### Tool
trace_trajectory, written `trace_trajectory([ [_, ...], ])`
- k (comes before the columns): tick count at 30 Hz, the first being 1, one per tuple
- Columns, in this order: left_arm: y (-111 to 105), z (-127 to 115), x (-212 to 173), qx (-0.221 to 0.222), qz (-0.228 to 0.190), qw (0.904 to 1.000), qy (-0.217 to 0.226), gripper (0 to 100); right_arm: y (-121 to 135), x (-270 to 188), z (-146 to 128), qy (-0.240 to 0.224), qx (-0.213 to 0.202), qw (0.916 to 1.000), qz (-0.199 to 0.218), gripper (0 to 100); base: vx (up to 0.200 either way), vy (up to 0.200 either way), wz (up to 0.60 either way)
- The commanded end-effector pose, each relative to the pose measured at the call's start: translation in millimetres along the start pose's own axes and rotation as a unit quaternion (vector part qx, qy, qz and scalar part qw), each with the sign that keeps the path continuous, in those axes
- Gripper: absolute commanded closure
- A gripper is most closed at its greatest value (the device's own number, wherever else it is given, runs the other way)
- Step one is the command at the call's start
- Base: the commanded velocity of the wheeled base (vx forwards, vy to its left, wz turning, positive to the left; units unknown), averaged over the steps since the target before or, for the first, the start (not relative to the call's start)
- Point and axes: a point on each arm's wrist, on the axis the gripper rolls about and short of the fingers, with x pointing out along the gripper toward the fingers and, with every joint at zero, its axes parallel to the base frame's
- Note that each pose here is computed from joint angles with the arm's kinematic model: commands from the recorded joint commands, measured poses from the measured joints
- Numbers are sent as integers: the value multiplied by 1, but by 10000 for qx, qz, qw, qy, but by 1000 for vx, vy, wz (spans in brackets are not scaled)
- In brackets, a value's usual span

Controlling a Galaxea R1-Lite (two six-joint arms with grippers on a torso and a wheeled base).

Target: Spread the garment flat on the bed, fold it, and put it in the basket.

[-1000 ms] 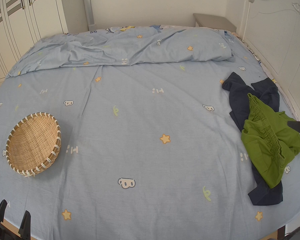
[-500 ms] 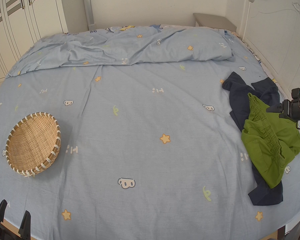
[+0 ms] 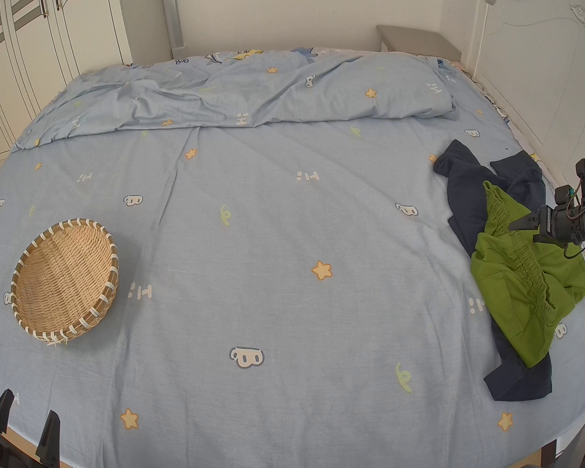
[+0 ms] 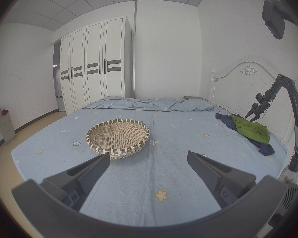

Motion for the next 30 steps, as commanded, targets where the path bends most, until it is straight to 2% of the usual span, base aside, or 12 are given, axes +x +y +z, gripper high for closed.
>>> trace_trajectory([
  [1, 0, -5, 0, -1, -3, 10000, 6, 0, -6, 12, -4, 155, 74, 9999, 20, 0, 0, 0, 0],
  [10, 0, -5, 0, -1, -3, 10000, 6, 0, -1, 19, -6, 233, 78, 9992, 312, 0, 0, 0, 0],
  [11, 0, -5, 0, -1, 5, 10000, 6, 0, 0, 20, -6, 232, 57, 9992, 323, 100, 0, 0, 0],
  [25, 0, -5, 0, -1, -3, 10000, 6, 0, 7, 18, 2, 105, 8, 9992, 376, 100, 0, 0, 0],
  [27, 0, -5, 0, -1, -3, 10000, 6, 0, 12, 16, 3, 106, 68, 9991, 415, 100, 0, 0, 0],
  [30, 0, -5, 0, -1, 5, 10000, 6, 0, 32, 7, 5, 53, 139, 9984, 553, 100, 0, 0, 0],
])
